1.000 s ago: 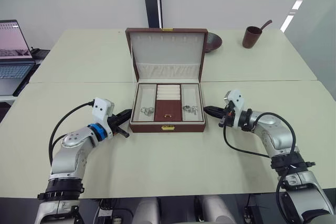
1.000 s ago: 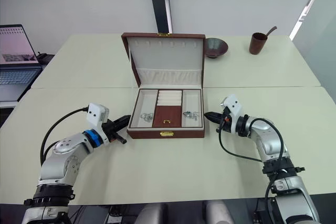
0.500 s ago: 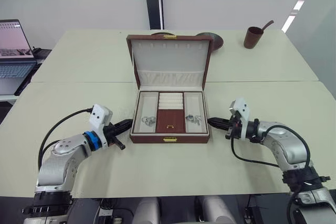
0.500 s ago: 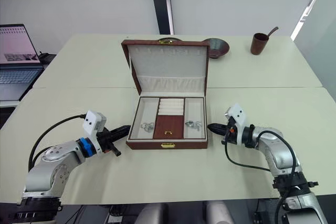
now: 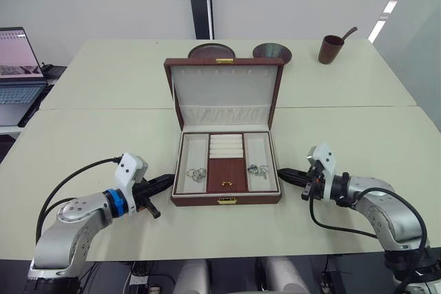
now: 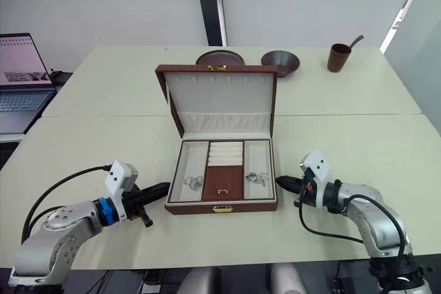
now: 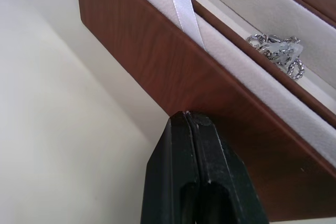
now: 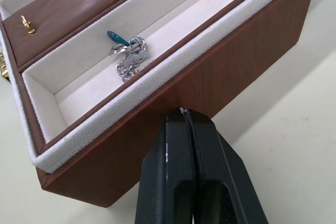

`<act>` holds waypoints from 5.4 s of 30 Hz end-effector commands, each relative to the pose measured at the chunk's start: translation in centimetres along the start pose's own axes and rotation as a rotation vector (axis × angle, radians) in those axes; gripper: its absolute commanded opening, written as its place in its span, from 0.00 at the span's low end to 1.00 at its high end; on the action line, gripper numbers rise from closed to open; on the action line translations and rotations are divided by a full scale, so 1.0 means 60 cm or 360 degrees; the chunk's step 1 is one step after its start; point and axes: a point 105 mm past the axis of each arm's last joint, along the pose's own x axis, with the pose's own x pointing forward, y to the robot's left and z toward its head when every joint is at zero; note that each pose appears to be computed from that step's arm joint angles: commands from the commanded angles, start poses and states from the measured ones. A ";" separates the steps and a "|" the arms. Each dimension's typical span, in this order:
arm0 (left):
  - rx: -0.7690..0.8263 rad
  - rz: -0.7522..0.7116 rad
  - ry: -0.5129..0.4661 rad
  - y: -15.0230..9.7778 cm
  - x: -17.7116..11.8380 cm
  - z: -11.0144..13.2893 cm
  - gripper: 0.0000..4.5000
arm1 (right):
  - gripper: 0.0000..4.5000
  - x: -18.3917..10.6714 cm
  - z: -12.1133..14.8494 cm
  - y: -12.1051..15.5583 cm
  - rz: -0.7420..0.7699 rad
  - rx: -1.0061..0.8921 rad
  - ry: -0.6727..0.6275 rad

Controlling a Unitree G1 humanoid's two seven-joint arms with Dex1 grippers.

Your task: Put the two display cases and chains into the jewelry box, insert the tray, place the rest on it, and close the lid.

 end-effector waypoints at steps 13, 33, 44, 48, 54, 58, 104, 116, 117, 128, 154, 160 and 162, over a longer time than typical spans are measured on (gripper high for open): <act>0.0067 -0.0168 -0.0131 -0.029 0.023 0.006 0.00 | 0.00 0.019 0.021 0.058 0.0257 -0.0005 -0.0091; 0.0208 0.0014 -0.0293 -0.004 -0.004 0.015 0.00 | 0.00 -0.020 0.022 0.013 0.0088 -0.0020 -0.0076; 0.0172 0.0276 -0.0537 -0.011 -0.083 0.020 0.00 | 0.00 -0.065 0.061 -0.074 -0.0084 -0.0122 -0.0107; 0.0201 0.0289 -0.0649 -0.074 -0.111 0.044 0.00 | 0.00 -0.072 0.083 -0.118 -0.0124 -0.0172 -0.0135; 0.0091 0.0411 -0.0889 -0.144 -0.145 0.074 0.00 | 0.00 -0.069 0.121 -0.172 -0.0148 -0.0258 -0.0162; 0.0122 0.0439 -0.0948 -0.186 -0.150 0.077 0.00 | 0.00 -0.060 0.144 -0.201 -0.0152 -0.0282 -0.0186; 0.0117 0.0610 -0.0985 -0.213 -0.161 0.069 0.00 | 0.00 0.030 0.303 -0.140 0.0484 -0.0331 -0.0498; 0.0127 0.0610 -0.0978 -0.207 -0.155 0.067 0.00 | 0.00 -0.014 0.219 -0.081 0.0803 -0.0400 -0.0075; 0.0130 0.0611 -0.0977 -0.205 -0.155 0.067 0.00 | 0.00 -0.016 0.221 -0.085 0.0770 -0.0401 -0.0092; 0.0092 0.0782 -0.0908 -0.119 -0.179 0.083 0.00 | 0.09 -0.066 0.191 -0.152 0.0296 -0.0286 -0.0224; 0.0153 0.0675 -0.0324 0.159 -0.143 0.037 0.99 | 1.00 -0.186 0.010 -0.162 -0.0346 -0.0103 -0.0140; 0.0175 0.0665 -0.0243 0.159 -0.136 0.020 0.99 | 1.00 -0.190 0.009 -0.165 -0.0374 -0.0121 -0.0127; 0.0154 0.0656 -0.0250 0.157 -0.137 0.020 0.99 | 1.00 -0.189 0.010 -0.165 -0.0375 -0.0123 -0.0128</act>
